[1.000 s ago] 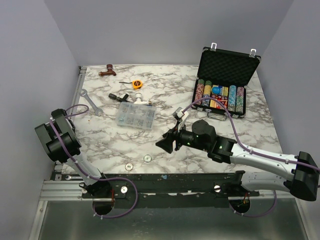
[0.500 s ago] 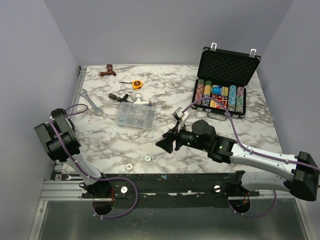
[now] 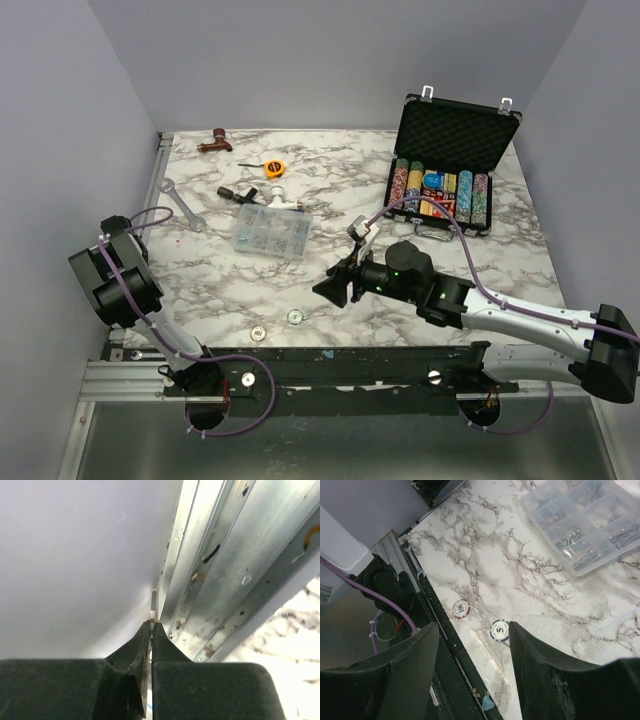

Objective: Pack up texas hold em set

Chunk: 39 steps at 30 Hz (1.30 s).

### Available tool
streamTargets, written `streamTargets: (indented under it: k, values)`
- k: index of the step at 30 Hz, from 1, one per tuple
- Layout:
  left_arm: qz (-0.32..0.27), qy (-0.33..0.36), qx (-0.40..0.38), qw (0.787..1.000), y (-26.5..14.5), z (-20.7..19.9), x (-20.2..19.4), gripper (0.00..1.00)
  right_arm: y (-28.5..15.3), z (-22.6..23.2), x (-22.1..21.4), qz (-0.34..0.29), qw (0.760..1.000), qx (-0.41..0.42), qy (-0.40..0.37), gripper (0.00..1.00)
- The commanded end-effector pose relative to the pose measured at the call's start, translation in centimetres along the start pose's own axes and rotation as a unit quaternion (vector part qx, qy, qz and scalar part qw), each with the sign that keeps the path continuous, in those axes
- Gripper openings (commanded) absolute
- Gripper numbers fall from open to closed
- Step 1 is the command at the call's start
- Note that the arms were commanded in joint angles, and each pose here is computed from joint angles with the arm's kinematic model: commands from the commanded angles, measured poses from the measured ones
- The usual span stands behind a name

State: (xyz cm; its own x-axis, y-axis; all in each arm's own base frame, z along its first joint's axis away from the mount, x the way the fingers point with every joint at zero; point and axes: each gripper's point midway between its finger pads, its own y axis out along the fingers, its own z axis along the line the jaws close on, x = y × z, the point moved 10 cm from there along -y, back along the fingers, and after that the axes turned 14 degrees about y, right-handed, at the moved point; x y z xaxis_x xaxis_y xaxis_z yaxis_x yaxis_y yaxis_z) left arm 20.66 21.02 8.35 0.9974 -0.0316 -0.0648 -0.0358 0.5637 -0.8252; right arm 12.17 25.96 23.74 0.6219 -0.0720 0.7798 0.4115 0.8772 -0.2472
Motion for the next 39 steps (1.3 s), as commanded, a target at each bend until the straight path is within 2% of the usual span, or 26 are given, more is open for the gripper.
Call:
streamTargets:
  k: [1,6,9,13,16,18,20,21,23,26,29,31,33,36,37,39]
  values:
    - [-0.002,-0.031,0.011,0.999,-2.4,1.5,-0.8,0.00,-0.4,0.4,0.3,-0.020,1.000,0.011,-0.004,0.61]
    - [-0.001,-0.052,0.028,0.998,-4.4,2.2,-1.7,0.00,-0.7,0.6,0.5,-0.026,1.000,0.016,-0.003,0.61]
    - [-0.024,-0.097,0.029,0.995,-6.5,3.0,-1.5,0.00,-0.8,0.6,0.6,-0.028,0.999,0.016,-0.003,0.61]
    - [-0.115,-0.182,0.032,0.976,-10.8,3.4,-0.7,0.00,-0.8,0.4,0.7,-0.035,0.999,-0.006,0.000,0.60]
    - [-0.241,-0.204,-0.014,0.949,-15.6,1.9,0.9,0.00,-0.8,-0.5,1.0,-0.060,0.996,-0.061,0.004,0.60]
    - [-0.348,-0.217,-0.060,0.910,-19.5,-0.7,2.1,0.00,-0.7,-1.2,1.1,-0.074,0.992,-0.099,0.004,0.62]
    - [-0.475,-0.186,-0.146,0.848,-23.6,-4.7,3.3,0.00,-0.6,-2.0,1.0,-0.081,0.988,-0.135,0.001,0.63]
    - [-0.534,-0.172,-0.190,0.806,-25.6,-6.1,3.7,0.00,-0.5,-2.4,1.0,-0.087,0.983,-0.159,0.000,0.64]
    - [-0.623,-0.102,-0.286,0.721,-29.4,-9.3,4.4,0.00,-0.6,-3.4,0.8,-0.093,0.974,-0.208,-0.001,0.67]
    - [-0.695,0.001,-0.373,0.615,-34.3,-13.9,4.8,0.00,-1.1,-4.1,0.9,-0.106,0.962,-0.250,-0.004,0.72]
    - [-0.706,0.077,-0.453,0.539,-38.0,-16.8,5.2,0.00,-1.8,-4.7,1.8,-0.103,0.961,-0.256,-0.002,0.76]
    - [-0.698,0.100,-0.495,0.508,-39.1,-18.0,5.6,0.00,-1.9,-5.6,2.8,-0.091,0.964,-0.251,0.014,0.75]
    - [-0.681,0.126,-0.530,0.489,-39.7,-18.8,5.7,0.00,-2.2,-7.1,4.1,-0.075,0.969,-0.230,0.056,0.73]
    - [-0.657,0.125,-0.564,0.484,-39.7,-19.9,5.3,0.00,-2.4,-7.6,5.0,-0.009,0.991,-0.082,0.105,0.72]
    - [-0.650,0.121,-0.574,0.484,-39.9,-20.1,5.0,0.00,-2.2,-7.1,5.6,-0.005,0.993,-0.039,0.107,0.71]
    - [-0.627,0.120,-0.604,0.477,-40.2,-20.7,4.2,0.00,-1.9,-6.5,6.6,-0.016,0.992,-0.010,0.125,0.71]
